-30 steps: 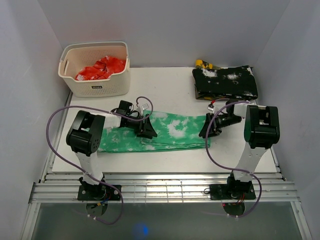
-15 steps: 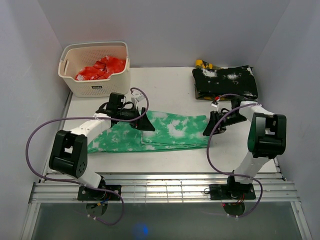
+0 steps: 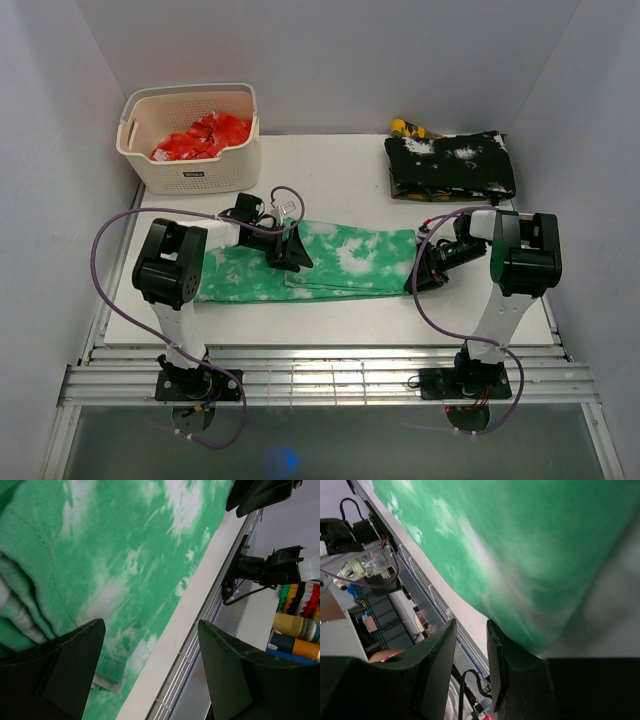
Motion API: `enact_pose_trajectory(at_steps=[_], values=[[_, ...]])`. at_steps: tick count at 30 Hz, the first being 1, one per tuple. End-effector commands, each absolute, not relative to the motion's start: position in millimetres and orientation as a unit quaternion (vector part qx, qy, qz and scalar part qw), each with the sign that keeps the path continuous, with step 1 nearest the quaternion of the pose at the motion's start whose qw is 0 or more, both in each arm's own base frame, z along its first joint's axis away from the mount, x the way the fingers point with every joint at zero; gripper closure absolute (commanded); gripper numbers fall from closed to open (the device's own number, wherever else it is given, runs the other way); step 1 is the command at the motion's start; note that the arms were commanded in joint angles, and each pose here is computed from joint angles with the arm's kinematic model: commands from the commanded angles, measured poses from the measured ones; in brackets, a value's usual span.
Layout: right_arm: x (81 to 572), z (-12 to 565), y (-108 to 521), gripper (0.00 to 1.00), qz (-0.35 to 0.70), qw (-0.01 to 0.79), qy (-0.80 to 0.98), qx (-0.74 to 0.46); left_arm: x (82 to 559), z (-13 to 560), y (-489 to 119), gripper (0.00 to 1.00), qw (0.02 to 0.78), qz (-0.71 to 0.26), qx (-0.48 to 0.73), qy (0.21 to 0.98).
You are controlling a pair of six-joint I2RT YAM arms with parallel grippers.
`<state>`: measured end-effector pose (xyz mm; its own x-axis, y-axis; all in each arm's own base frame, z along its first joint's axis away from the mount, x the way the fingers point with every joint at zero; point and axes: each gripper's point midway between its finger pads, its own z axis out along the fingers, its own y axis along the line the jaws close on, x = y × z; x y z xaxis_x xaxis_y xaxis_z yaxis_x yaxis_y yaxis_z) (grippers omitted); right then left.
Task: Fold and stack the trousers
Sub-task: Fold the trousers
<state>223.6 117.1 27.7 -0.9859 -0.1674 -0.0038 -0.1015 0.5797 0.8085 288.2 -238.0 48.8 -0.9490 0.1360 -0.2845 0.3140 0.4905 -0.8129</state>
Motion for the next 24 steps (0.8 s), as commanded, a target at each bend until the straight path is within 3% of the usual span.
enact_pose_trajectory(at_steps=[1,9,14,17,24], values=[[251,-6,61,0.62,-0.316,-0.004,-0.944,0.091,311,24,-220,0.12,0.120,-0.417,0.150,0.888],[278,63,76,0.60,-0.366,-0.094,-0.916,0.139,301,121,-232,0.12,0.213,-0.475,0.267,0.811],[334,93,58,0.48,-0.289,-0.200,-0.927,0.128,298,101,-206,0.12,0.228,-0.399,0.242,0.855],[360,91,43,0.42,-0.242,-0.224,-0.939,0.101,302,86,-189,0.11,0.232,-0.361,0.219,0.877],[388,49,57,0.35,-0.308,-0.159,-0.936,0.060,307,69,-162,0.12,0.214,-0.362,0.161,0.893]])
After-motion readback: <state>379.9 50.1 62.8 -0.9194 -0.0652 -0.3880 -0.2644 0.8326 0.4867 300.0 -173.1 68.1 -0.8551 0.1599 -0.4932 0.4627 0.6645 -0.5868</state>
